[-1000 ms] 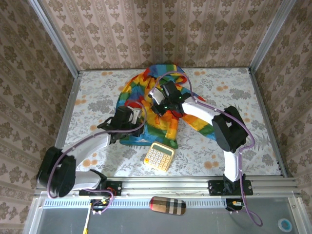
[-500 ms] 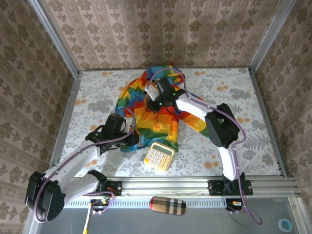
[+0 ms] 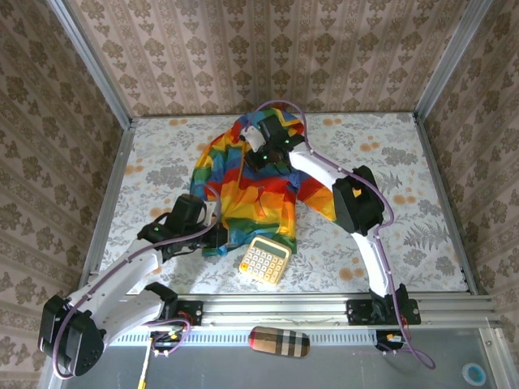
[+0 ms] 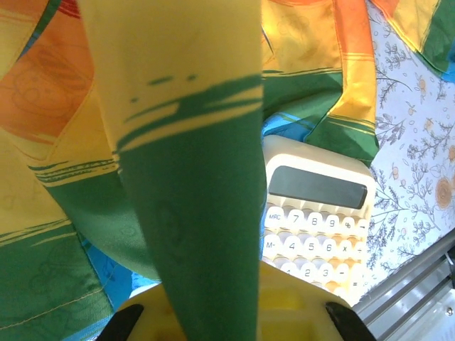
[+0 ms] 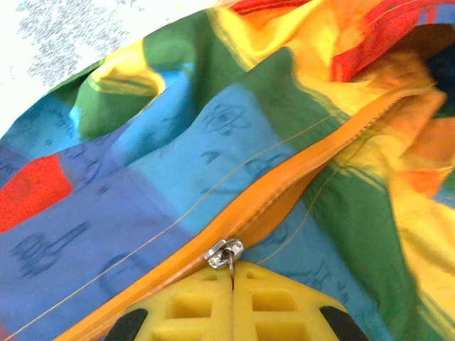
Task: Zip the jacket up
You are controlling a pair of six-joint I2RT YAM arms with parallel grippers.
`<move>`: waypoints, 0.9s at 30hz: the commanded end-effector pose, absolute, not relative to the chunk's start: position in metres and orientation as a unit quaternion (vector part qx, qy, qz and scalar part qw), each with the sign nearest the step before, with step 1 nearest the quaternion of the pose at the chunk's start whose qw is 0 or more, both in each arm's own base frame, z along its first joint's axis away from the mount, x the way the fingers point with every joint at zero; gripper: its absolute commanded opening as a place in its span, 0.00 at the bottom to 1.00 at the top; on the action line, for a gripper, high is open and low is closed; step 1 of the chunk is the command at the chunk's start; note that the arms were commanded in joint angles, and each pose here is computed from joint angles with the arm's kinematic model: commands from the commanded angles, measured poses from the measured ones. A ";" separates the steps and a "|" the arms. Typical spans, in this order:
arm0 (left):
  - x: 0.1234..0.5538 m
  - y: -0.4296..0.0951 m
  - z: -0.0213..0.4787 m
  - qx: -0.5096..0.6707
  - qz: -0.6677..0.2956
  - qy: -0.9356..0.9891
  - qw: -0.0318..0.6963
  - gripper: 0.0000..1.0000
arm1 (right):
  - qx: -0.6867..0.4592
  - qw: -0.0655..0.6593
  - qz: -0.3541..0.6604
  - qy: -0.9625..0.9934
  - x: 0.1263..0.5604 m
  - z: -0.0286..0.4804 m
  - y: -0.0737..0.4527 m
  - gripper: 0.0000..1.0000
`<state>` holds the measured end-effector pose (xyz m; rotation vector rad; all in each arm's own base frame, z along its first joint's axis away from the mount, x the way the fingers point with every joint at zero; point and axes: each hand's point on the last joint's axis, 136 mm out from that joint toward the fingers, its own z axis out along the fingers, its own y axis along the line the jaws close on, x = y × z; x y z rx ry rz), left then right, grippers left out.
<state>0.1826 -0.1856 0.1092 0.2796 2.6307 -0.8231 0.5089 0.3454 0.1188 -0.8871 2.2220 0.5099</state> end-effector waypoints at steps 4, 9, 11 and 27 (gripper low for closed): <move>0.163 -0.171 0.090 0.073 -0.267 0.950 0.143 0.00 | -0.301 0.364 0.161 0.867 0.556 0.122 0.308 0.00; 0.160 -0.166 0.085 0.051 -0.266 0.952 0.145 0.00 | -0.294 0.370 0.153 0.868 0.577 0.127 0.298 0.00; 0.159 -0.165 0.086 0.049 -0.265 0.952 0.144 0.00 | -0.292 0.378 0.150 0.866 0.586 0.130 0.295 0.00; 0.183 -0.141 0.083 -0.015 -0.256 0.958 0.127 0.00 | -0.210 0.439 0.131 0.864 0.654 0.150 0.228 0.00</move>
